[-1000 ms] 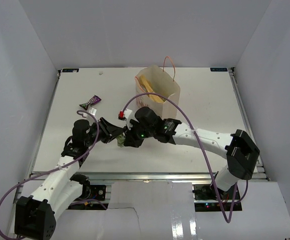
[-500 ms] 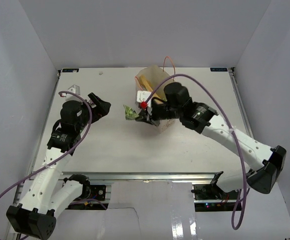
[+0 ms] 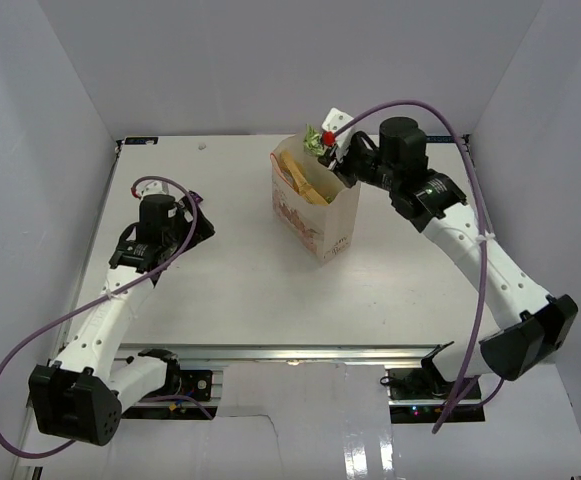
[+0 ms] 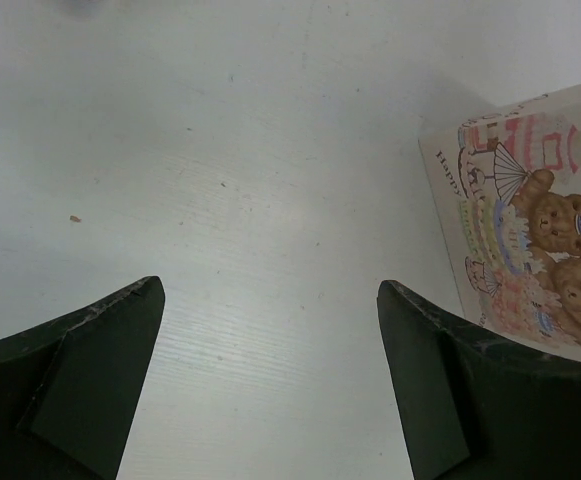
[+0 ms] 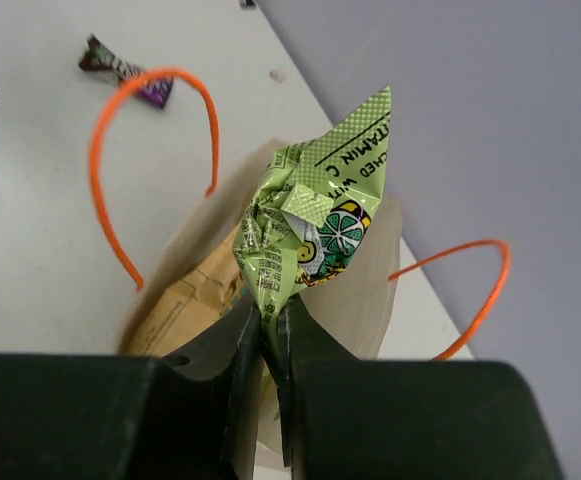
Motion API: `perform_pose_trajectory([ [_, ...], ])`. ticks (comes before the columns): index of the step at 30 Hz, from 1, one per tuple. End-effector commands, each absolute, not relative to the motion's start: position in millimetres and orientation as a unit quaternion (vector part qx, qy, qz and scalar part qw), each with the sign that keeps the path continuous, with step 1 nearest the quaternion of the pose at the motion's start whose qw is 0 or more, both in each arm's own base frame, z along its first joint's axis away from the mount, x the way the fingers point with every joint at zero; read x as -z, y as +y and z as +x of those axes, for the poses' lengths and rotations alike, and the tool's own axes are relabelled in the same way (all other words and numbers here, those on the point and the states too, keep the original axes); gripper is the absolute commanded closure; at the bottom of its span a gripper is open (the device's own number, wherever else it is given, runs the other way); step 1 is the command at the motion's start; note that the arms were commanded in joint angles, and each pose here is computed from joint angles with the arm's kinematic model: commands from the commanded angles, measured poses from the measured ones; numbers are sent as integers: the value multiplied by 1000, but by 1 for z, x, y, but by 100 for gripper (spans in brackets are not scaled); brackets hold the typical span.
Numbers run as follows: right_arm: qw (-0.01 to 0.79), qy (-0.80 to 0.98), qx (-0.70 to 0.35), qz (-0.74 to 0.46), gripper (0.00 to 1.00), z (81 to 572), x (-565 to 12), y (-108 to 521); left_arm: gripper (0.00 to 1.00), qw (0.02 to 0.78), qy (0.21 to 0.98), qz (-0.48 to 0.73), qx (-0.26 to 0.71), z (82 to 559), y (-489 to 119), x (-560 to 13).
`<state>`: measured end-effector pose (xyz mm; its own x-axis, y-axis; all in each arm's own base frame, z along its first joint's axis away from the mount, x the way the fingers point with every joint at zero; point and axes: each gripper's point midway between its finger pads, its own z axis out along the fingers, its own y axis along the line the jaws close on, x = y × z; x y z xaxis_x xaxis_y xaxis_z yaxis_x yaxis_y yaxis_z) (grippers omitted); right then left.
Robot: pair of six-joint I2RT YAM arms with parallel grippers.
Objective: Place the snacks into the paper bag
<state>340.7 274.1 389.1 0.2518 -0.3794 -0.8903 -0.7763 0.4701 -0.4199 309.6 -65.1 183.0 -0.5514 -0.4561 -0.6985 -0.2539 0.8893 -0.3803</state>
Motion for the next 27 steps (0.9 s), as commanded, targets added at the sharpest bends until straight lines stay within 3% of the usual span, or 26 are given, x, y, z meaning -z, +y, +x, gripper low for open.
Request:
perform_pose_trajectory([
  [1, 616, 620, -111, -473, 92, 372, -361, 266, 2, 427, 866, -226, 128, 313, -58, -186],
  [3, 607, 633, -98, -471, 84, 381, -347, 265, 3, 419, 863, -249, 135, 316, -48, -183],
  [4, 604, 639, -90, -467, 76, 384, -343, 263, 3, 416, 861, -258, 137, 317, -44, -181],
  [5, 600, 642, -89, -468, 50, 384, -340, 262, 4, 411, 860, -266, 139, 318, -41, -178],
  [7, 595, 641, -95, -475, 32, 379, -336, 261, 4, 399, 856, -297, 140, 323, -28, -170],
  [15, 598, 613, -173, -486, 28, 334, -368, 247, 6, 347, 827, -422, 130, 353, 9, -137],
  [21, 556, 623, -221, -504, 28, 296, -320, 224, 7, 285, 812, -490, 140, 392, 26, -101],
  [27, 520, 655, -240, -493, 28, 277, -268, 202, 8, 280, 807, -492, 168, 443, 35, -82],
])
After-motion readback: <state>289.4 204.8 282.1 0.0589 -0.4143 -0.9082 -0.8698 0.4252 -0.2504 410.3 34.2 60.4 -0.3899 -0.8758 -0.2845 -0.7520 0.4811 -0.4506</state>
